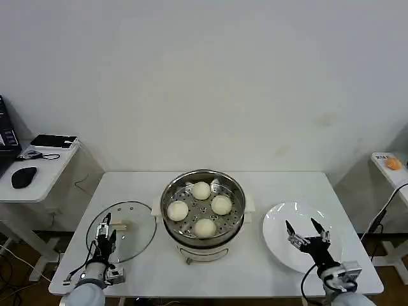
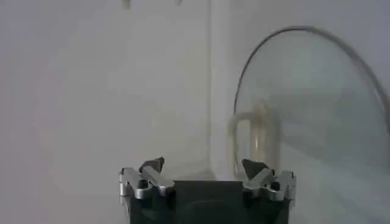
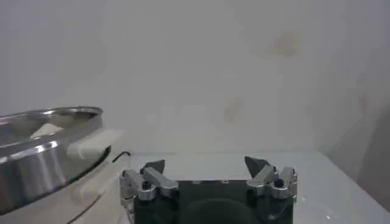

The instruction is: Take steamed baozi put them in steamer then cover it.

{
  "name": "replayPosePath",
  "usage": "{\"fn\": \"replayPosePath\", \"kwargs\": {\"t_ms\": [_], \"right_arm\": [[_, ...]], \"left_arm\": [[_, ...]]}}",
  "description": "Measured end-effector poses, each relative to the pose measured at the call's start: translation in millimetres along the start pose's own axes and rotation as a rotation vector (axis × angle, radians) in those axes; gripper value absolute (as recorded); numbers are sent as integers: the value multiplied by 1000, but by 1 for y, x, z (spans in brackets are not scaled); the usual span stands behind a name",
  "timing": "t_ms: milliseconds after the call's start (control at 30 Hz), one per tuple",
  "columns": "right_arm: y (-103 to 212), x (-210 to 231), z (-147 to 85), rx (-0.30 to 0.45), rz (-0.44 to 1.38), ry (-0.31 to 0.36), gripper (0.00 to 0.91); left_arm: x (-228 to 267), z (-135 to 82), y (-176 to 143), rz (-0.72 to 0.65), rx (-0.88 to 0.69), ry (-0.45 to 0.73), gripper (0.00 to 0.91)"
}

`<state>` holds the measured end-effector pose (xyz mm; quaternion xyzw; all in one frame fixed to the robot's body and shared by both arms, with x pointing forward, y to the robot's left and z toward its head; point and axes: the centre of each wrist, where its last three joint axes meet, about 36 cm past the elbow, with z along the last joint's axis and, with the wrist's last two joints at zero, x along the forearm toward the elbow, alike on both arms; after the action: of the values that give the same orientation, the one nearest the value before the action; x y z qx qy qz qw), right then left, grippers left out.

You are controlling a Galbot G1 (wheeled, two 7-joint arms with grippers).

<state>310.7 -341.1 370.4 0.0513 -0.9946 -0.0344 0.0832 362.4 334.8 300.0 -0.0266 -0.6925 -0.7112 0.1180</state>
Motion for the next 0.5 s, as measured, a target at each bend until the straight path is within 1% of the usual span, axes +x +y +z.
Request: {"fn": "replayPosePath", "kwargs": {"t_ms": [500], "right_arm": [[-4, -2, 5, 11, 13, -3, 907]], "left_arm": [[-18, -4, 2, 10, 12, 11, 907]]}}
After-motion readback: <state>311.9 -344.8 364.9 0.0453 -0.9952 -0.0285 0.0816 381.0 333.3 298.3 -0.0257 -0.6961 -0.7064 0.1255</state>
